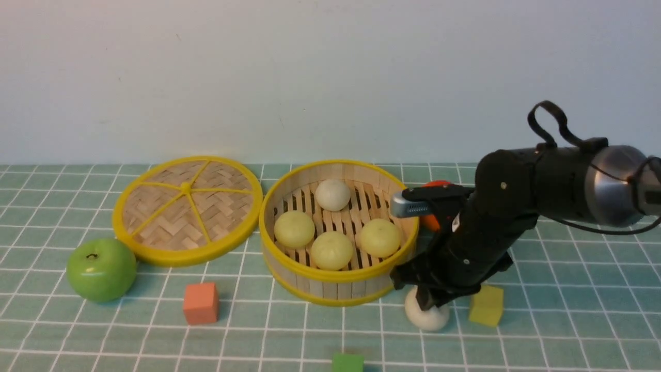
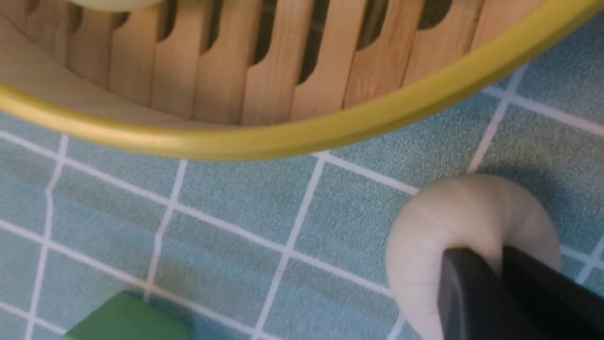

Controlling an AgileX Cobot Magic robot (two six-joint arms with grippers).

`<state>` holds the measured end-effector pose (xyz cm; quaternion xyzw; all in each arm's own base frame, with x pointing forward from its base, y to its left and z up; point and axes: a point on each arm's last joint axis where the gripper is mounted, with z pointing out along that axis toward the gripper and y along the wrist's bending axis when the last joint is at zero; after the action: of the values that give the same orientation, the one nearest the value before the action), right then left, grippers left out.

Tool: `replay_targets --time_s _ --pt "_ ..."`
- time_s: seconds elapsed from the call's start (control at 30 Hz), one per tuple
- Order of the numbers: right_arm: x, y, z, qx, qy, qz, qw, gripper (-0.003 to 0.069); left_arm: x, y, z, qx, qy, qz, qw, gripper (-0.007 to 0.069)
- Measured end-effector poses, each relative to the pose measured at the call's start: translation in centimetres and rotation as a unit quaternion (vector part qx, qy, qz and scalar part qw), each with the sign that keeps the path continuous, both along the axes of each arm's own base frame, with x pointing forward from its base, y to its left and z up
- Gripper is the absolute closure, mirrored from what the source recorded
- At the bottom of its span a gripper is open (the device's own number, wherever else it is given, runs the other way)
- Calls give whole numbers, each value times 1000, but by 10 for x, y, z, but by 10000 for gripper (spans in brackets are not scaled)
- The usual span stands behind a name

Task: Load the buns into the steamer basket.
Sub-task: Use the right arm to grab a steamed stuffed bun, then use the right arm to put the steamed stuffed bun into the steamer

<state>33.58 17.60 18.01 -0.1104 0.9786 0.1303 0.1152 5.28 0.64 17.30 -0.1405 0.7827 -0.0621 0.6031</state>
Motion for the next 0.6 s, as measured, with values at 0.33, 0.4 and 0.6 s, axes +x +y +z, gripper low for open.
replay_targets --time_s 0.33,0.4,0.6 --pt "33 16 136 56 -155 32 986 644 0 1 0 22 1 2 1000 559" --pt "42 20 143 61 -180 36 981 644 0 1 0 22 1 2 1000 557" --pt "92 42 76 50 -170 40 983 644 0 1 0 22 1 2 1000 552"
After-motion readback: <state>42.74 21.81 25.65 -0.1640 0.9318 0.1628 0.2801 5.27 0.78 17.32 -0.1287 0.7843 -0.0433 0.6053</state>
